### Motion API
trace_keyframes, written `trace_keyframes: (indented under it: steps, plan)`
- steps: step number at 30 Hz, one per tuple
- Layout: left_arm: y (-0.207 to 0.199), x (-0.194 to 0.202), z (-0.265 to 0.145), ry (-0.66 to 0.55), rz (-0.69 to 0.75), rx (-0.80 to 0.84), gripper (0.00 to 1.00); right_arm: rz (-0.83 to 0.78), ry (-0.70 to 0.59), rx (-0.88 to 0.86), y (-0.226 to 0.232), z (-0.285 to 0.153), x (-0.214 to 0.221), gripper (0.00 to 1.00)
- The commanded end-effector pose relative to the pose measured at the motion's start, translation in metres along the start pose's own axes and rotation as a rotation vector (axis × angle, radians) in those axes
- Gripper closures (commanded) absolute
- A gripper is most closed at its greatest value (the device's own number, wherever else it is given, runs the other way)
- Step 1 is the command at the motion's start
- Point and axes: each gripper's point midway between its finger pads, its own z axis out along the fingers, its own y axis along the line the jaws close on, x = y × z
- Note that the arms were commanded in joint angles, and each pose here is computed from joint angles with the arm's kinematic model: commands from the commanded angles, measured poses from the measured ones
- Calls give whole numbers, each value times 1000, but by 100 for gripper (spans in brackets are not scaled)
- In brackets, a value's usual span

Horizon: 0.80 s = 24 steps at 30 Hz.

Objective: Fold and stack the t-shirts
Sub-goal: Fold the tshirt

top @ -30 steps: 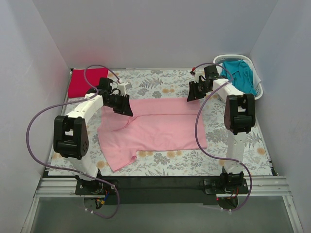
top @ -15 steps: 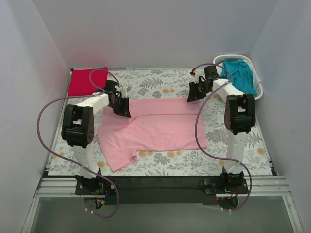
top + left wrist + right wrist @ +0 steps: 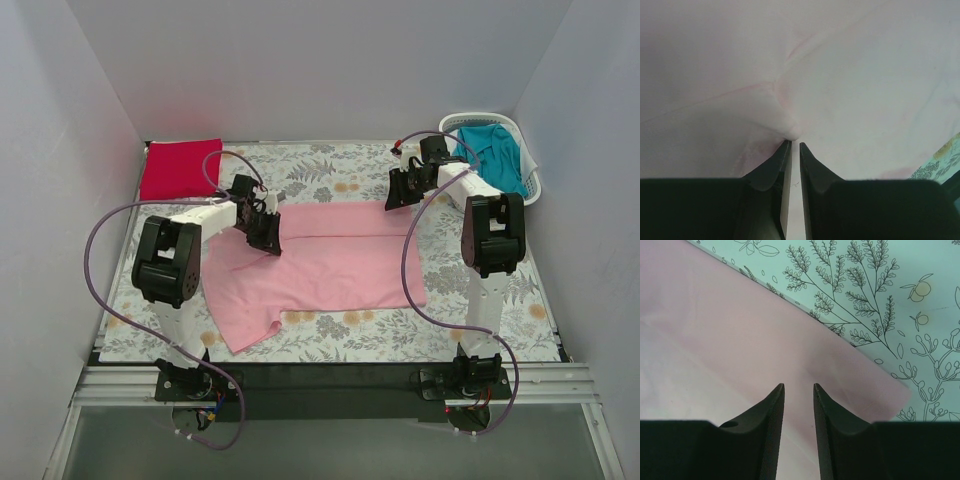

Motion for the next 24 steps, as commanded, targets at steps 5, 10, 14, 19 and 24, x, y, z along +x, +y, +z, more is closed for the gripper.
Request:
trace_keyframes:
  steps: [5,10,14,19,24]
  plan:
    - [-35,-9,-40,-72,77,86,89,-11,-1,-31,8,-9,0,66]
    - [7,-29,-69,-118,-41,30,90,0,14,-52,23,-24,5,66]
    - [57,-34,-87,-165,-121,-47,90,-12,31,-10,26,-35,20,66]
    - [94,-23,-83,-145,-166,-128,90,10,114,59,8,-24,52,66]
    - [105,-13,-64,-117,-197,-140,90,24,174,142,-22,-6,64,66]
